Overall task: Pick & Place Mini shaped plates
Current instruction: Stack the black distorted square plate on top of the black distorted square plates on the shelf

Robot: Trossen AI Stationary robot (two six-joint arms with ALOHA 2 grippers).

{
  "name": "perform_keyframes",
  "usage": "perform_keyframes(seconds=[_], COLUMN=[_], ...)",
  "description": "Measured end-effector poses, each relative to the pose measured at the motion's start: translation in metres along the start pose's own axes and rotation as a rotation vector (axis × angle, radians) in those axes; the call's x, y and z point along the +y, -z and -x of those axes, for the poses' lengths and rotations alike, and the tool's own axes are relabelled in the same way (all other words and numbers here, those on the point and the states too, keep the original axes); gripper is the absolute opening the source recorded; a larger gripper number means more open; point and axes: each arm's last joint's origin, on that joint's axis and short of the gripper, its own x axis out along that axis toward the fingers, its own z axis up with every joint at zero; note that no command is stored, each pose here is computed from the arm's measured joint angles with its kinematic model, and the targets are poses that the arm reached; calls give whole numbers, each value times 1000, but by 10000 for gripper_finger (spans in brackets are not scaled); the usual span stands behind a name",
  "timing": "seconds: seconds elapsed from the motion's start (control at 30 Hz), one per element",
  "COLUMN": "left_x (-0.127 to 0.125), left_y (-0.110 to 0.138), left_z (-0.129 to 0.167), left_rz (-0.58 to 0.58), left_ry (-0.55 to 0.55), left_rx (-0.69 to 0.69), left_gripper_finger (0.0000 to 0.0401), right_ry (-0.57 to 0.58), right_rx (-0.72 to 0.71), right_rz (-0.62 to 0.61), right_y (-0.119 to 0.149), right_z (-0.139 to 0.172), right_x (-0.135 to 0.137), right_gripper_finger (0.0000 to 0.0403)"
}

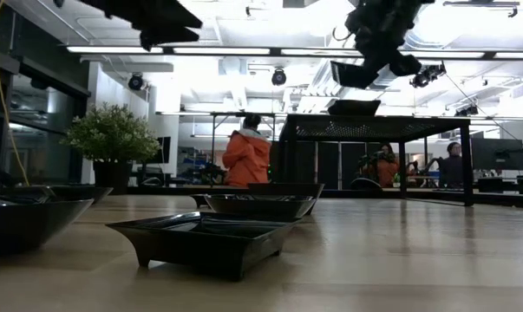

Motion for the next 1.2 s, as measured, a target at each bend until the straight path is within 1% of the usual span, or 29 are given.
perform_keyframes(seconds=[0.23,0.3,0.43,0.57,0.8,1.2], left_x=[15,16,17,17,17,17], left_y=[18,22,27,28,28,28], left_z=[22,27,33,37,37,37], left_rz=[73,96,107,116,116,121], left_ry=[9,19,34,37,36,35], left_rx=[-24,-32,-42,-54,-52,-51], left_gripper_finger=[195,195,195,195,195,195], right_ry=[22,28,48,63,61,49], right_rx=[59,74,135,187,187,178], right_rz=[-25,-28,-44,-64,-75,-140], right_y=[-9,-11,-11,-9,-9,-10], right_z=[-19,-23,-30,-35,-35,-35], right_x=[-4,-5,-9,-11,-11,-10], right_gripper_finger=[0,0,0,0,0,0])
